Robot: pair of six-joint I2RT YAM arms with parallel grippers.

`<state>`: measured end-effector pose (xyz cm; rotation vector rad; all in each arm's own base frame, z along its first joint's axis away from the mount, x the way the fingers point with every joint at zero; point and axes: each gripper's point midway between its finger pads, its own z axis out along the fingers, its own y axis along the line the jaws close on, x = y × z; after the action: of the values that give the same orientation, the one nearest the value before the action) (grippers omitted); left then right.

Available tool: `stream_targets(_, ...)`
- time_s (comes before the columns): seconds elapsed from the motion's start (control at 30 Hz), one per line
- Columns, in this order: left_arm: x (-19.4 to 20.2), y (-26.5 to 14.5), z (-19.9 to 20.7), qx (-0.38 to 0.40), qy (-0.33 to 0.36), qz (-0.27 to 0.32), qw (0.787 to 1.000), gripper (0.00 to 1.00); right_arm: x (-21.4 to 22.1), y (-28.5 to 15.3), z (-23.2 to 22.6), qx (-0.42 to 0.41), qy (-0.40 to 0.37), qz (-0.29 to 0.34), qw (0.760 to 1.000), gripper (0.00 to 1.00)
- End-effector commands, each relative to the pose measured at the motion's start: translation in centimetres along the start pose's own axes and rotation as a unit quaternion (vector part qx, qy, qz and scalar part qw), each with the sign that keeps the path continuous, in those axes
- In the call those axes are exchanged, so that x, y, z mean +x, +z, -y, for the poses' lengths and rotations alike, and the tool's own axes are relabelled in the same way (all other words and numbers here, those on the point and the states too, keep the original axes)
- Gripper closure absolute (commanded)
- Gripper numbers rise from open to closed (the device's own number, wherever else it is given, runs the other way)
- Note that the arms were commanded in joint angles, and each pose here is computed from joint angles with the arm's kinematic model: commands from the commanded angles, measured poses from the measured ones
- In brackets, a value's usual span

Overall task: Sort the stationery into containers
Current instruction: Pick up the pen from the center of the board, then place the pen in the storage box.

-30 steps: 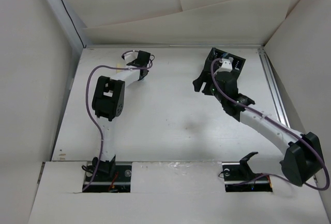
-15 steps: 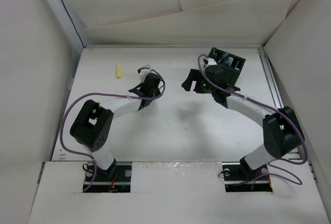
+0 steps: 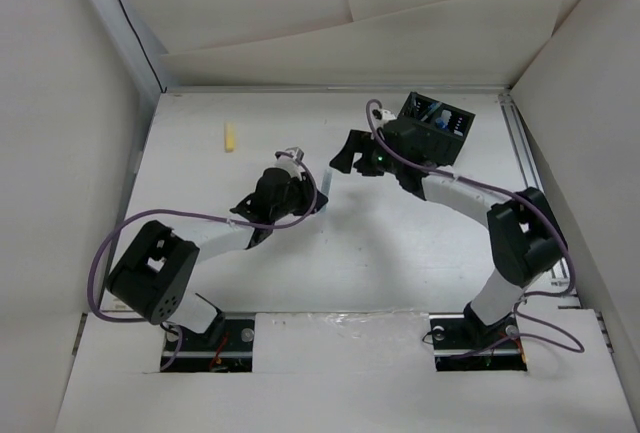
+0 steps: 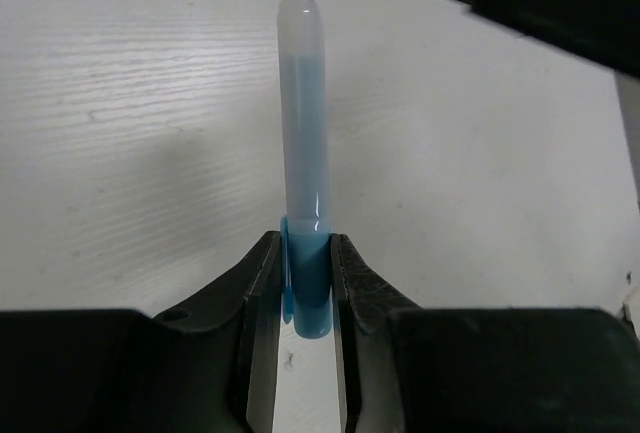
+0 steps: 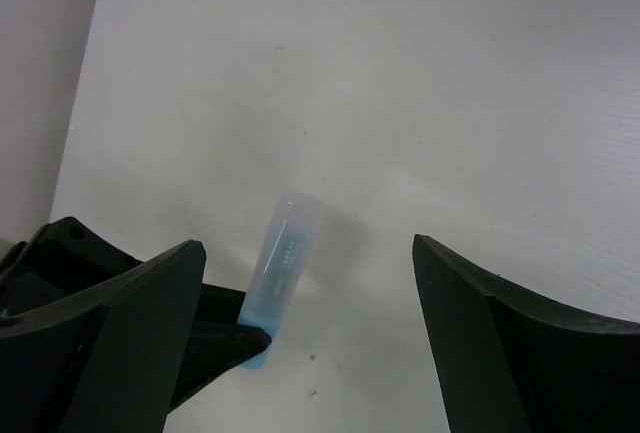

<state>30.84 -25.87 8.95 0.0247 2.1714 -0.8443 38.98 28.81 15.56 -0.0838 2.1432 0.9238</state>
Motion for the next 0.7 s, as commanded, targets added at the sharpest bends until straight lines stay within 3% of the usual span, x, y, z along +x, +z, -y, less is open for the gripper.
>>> stream_targets(0.0, -2.8, -1.1, 4.9, 0.103, 0.044, 0.048, 0.993, 1.00, -0.5, 1.3, -3.6, -0.055, -0.013, 0.003, 0.998, 0.09)
stream_targets(0.27, -2.6, -1.1, 5.4, 0.118, 0.051, 0.046, 0.991, 1.00, 1.4, 2.6, -4.2, -0.047, -0.002, -0.014, 0.999, 0.11)
stream_targets(0.47, -3.1, -1.0, 5.5, 0.116, 0.046, 0.053, 0.991, 1.00, 1.9, 2.9, -4.2, -0.043, 0.002, -0.017, 0.999, 0.31)
stream_targets(0.67, -3.2, -1.1, 5.8, 0.122, 0.047, 0.054, 0.990, 1.00, 1.6, 2.8, -3.7, -0.028, 0.007, -0.006, 1.000, 0.63)
